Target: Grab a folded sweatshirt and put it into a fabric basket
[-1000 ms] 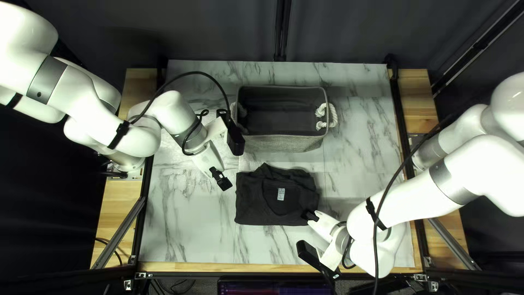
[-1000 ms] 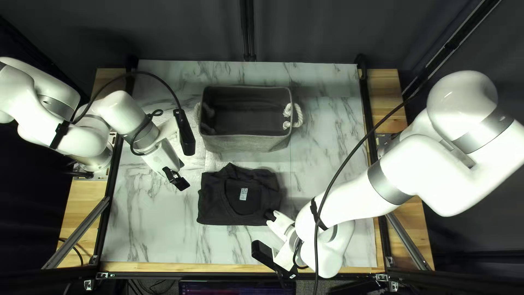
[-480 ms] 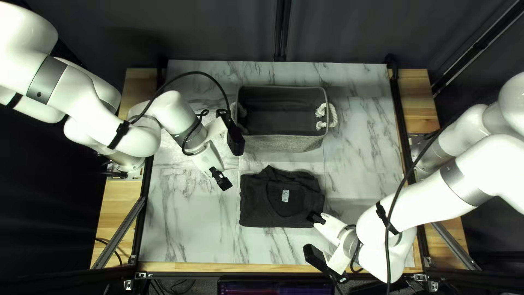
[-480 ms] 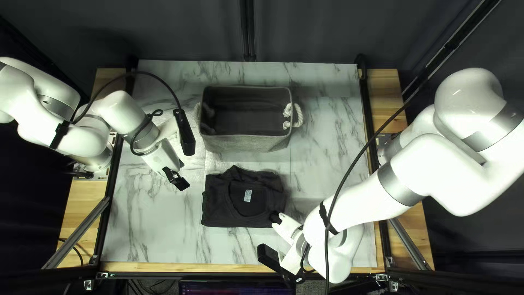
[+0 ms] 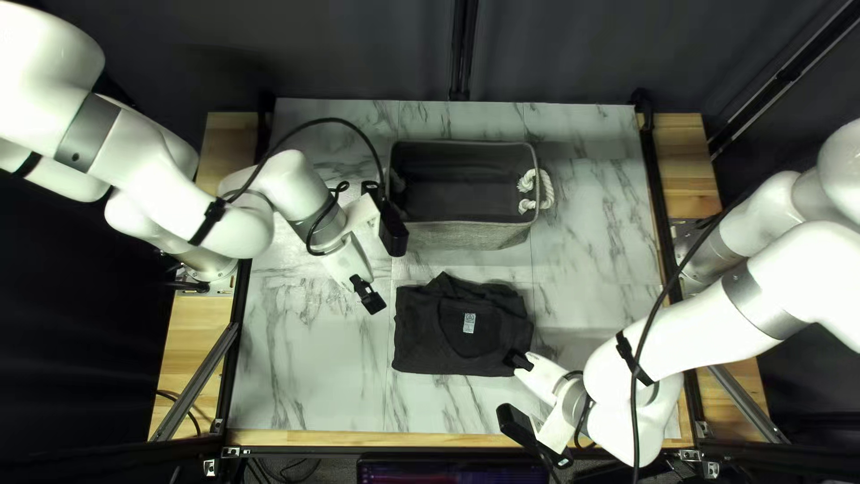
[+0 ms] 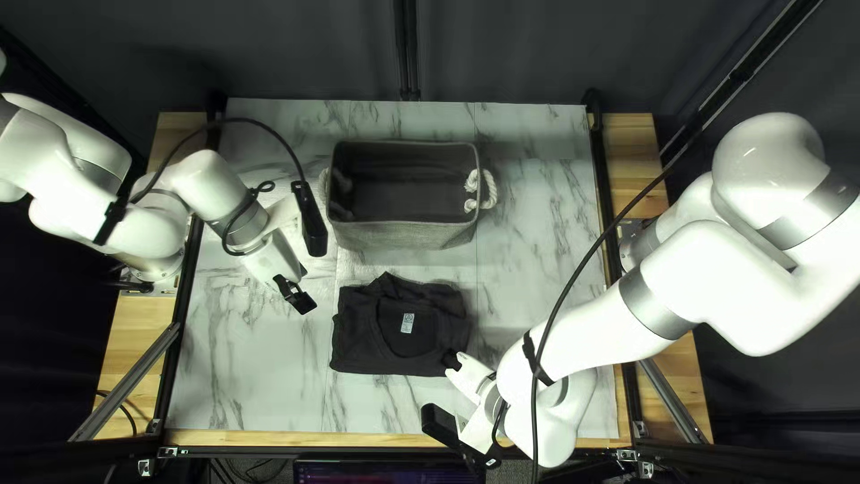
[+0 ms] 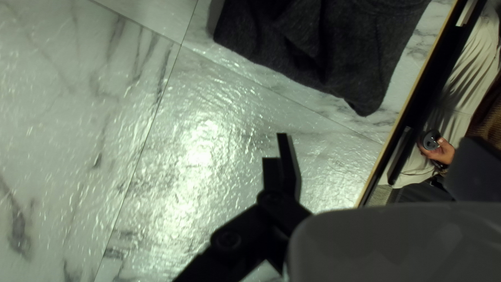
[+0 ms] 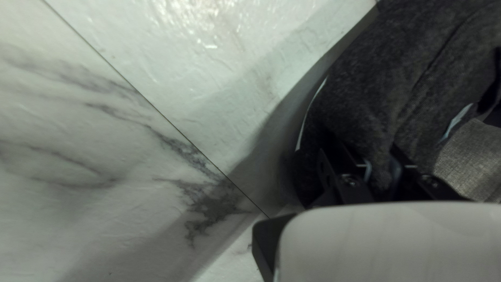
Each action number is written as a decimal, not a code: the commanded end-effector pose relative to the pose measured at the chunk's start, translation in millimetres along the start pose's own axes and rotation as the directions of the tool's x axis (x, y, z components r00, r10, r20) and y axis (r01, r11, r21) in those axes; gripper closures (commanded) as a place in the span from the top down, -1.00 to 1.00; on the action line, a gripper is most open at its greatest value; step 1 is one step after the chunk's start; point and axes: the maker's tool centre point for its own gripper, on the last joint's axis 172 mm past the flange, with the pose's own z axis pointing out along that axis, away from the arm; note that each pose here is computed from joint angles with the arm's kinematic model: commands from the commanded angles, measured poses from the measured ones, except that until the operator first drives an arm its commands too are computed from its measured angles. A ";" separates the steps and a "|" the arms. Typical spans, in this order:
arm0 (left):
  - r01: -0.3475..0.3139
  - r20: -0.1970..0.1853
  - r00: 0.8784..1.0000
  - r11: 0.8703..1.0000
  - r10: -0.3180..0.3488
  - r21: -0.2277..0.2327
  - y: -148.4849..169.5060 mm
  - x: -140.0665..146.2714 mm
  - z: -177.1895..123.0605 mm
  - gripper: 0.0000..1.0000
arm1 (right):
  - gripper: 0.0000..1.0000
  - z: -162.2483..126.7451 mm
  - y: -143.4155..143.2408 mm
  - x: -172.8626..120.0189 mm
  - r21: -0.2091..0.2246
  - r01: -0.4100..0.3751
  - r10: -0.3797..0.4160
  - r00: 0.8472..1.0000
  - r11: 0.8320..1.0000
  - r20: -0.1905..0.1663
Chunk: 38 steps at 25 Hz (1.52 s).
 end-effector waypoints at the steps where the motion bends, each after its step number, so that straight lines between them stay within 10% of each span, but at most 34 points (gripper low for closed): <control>1: 0.000 0.000 1.000 1.000 0.000 0.000 0.0 0.0 0.0 1.00 | -1.00 -0.6 0.0 0.6 0.000 0.002 -0.002 1.000 1.000 -0.002; 38: -0.061 -0.062 0.996 0.997 0.058 -0.053 -25.7 14.8 73.7 1.00 | -1.00 -0.2 -0.6 2.3 -0.001 0.010 -0.010 1.000 1.000 0.001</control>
